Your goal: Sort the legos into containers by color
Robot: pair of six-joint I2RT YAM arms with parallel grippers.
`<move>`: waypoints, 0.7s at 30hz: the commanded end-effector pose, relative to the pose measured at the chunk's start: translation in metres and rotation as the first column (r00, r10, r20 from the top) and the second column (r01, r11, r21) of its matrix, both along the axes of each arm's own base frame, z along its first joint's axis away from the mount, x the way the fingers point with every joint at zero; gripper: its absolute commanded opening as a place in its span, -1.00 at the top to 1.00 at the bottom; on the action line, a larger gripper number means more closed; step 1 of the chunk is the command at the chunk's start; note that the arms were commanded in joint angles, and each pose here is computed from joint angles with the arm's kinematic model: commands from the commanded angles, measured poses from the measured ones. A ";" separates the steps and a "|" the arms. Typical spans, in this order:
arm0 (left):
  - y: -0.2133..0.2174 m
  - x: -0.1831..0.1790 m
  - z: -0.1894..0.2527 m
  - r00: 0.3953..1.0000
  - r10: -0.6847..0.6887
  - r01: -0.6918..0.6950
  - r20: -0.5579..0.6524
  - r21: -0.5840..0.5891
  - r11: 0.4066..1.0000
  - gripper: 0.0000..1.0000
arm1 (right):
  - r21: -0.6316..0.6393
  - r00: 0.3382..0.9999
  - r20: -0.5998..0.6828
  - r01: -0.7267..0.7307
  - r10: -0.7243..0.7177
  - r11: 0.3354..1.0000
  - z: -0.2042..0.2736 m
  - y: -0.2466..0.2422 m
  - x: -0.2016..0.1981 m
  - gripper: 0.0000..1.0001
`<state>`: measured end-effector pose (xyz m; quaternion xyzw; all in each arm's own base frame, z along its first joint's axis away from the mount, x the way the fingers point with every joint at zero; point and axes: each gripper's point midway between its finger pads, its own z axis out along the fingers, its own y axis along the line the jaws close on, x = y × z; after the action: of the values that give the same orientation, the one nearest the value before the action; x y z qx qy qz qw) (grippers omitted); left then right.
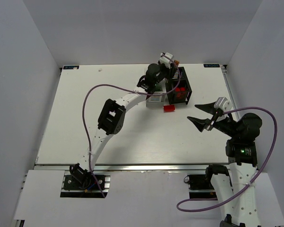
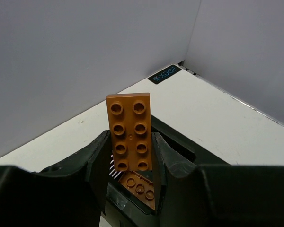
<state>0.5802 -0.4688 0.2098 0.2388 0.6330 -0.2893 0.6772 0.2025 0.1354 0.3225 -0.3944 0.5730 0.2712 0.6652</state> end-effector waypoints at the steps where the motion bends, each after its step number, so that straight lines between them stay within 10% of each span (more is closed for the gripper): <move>1: 0.001 0.007 0.036 0.996 0.032 -0.024 0.080 -0.090 0.996 0.97 | 0.003 1.000 0.027 -0.014 0.014 1.000 0.006 0.001 -0.003 -0.29; 8: -0.001 0.014 0.022 0.996 0.044 -0.037 0.072 -0.095 0.995 0.77 | 0.004 1.000 0.021 -0.020 0.020 1.000 0.004 0.001 -0.003 -0.29; 13: -0.001 0.014 0.021 0.997 0.041 -0.035 0.059 -0.099 0.994 -0.13 | 0.004 1.000 0.018 -0.022 0.022 1.000 0.003 0.001 -0.003 -0.30; 21: -0.004 0.001 0.046 0.998 -0.005 0.011 0.056 -0.115 0.993 -0.45 | 0.007 1.000 0.008 -0.020 0.020 1.000 0.002 0.000 -0.001 -0.30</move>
<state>0.5923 -0.4755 0.1765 0.2159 0.6374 -0.2987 0.6767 0.2009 0.1346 0.3226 -0.3953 0.5724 0.2758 0.6634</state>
